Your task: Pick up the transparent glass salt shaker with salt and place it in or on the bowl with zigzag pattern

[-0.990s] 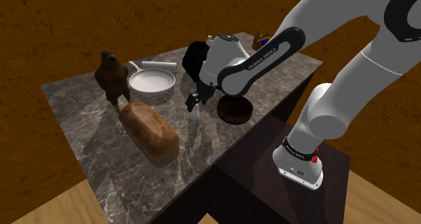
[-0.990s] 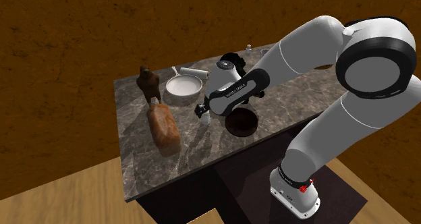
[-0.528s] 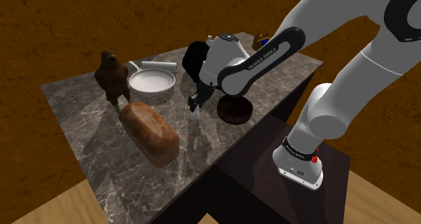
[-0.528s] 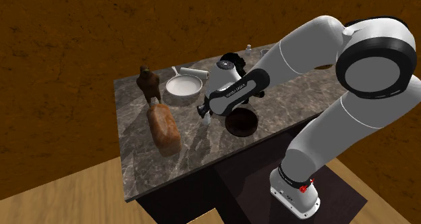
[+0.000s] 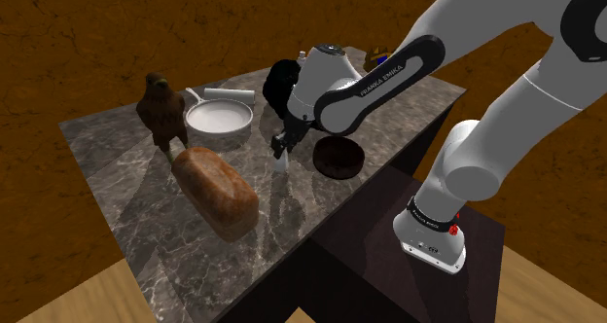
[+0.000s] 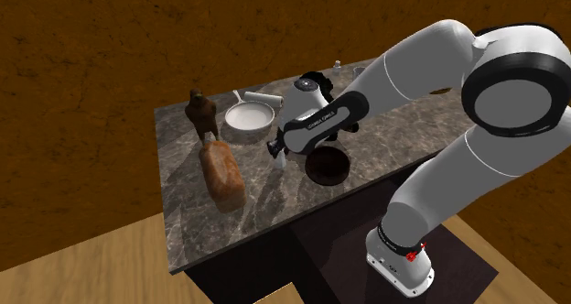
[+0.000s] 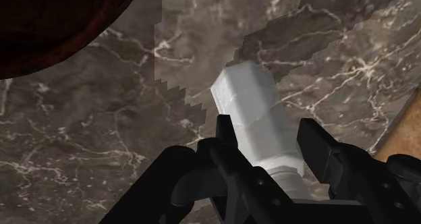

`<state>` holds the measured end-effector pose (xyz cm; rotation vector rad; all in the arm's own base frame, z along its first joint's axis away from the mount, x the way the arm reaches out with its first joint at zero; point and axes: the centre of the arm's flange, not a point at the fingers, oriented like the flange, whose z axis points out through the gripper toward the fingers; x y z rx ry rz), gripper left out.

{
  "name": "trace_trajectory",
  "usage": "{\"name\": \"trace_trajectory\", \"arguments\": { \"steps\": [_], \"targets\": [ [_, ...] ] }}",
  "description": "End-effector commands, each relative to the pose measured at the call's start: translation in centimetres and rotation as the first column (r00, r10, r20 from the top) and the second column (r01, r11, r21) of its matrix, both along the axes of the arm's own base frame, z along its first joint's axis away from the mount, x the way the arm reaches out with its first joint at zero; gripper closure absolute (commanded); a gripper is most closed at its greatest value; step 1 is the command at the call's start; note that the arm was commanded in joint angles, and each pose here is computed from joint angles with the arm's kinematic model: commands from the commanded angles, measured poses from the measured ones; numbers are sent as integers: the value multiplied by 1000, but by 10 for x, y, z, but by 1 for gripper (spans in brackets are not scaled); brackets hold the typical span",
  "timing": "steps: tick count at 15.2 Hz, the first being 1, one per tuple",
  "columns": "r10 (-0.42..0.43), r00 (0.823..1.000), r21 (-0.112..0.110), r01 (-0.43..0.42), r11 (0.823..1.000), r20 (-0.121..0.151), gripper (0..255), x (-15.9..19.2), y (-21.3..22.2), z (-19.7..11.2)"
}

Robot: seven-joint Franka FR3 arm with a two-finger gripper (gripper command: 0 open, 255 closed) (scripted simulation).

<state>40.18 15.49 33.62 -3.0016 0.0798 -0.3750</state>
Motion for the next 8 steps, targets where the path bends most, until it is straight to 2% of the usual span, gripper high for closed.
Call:
{"name": "trace_trajectory", "arguments": {
  "steps": [1, 8],
  "targets": [
    [0, 1000, 0, 0, 1000, 0, 255, 0, 0, 10],
    [0, 1000, 0, 0, 1000, 0, 255, 0, 0, 47]
  ]
}}
